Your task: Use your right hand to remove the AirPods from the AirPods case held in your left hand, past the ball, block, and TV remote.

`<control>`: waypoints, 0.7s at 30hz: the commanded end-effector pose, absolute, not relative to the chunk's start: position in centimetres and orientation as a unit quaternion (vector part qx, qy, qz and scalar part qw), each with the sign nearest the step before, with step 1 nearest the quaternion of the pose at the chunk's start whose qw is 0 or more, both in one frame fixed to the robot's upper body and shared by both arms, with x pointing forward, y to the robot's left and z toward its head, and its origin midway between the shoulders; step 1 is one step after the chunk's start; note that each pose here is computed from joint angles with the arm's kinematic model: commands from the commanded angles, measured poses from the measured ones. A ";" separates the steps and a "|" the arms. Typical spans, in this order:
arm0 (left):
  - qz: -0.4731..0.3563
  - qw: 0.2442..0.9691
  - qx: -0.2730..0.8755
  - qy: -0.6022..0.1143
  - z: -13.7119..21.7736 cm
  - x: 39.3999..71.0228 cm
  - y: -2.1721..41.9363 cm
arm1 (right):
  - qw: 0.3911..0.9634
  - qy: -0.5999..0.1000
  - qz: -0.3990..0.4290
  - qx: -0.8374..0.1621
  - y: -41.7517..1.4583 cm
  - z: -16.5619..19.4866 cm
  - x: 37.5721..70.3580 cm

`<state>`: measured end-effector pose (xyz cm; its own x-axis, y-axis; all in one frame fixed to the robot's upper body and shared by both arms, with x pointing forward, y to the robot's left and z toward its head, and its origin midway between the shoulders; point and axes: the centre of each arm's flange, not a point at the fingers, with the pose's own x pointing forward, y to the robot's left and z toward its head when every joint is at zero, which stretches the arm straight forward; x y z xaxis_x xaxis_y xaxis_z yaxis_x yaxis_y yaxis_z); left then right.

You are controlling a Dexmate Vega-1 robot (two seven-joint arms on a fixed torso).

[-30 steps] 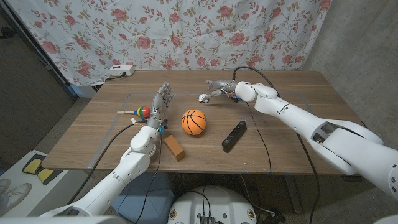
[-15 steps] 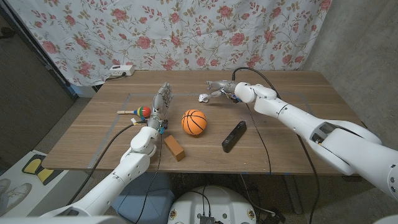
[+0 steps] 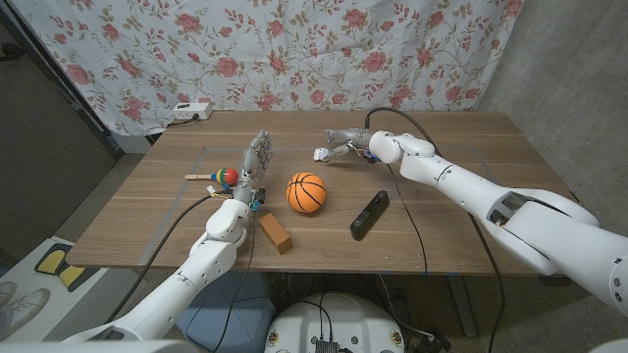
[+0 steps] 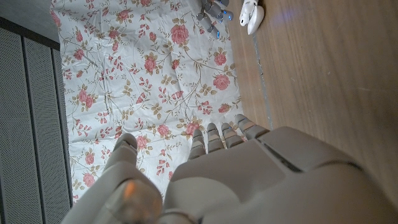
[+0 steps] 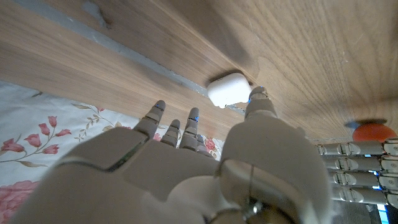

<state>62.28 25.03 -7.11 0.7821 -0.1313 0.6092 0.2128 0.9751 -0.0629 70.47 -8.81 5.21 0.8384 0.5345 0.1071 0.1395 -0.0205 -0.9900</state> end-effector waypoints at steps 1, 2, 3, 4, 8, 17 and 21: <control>-0.094 0.942 -0.066 -0.315 -7.2 62.3 25.1 | 0.655 -0.240 0.154 -0.700 -8.6 4.8 70.7; -0.092 0.942 -0.065 -0.315 -7.2 62.3 25.1 | 0.656 -0.238 0.155 -0.699 -8.5 4.8 70.7; -0.094 0.942 -0.065 -0.315 -7.2 62.4 25.1 | 0.656 -0.241 0.152 -0.699 -8.5 4.8 70.8; -0.094 0.942 -0.066 -0.315 -7.2 62.4 25.1 | 0.656 -0.240 0.153 -0.700 -8.5 4.8 70.8; -0.094 0.942 -0.064 -0.315 -7.2 62.4 25.0 | 0.654 -0.236 0.156 -0.702 -8.5 4.7 70.9; -0.094 0.943 -0.064 -0.314 -7.3 62.5 25.1 | 0.649 -0.234 0.158 -0.706 -8.3 4.5 71.1; -0.095 0.943 -0.066 -0.313 -7.3 62.6 25.0 | 0.651 -0.233 0.158 -0.705 -8.3 4.5 71.2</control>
<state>62.42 25.05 -7.23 0.7844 -0.1360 0.6051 0.2186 0.9737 -0.0645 70.94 -8.43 4.65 0.8400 0.5354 0.0886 0.1279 -0.0368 -0.9911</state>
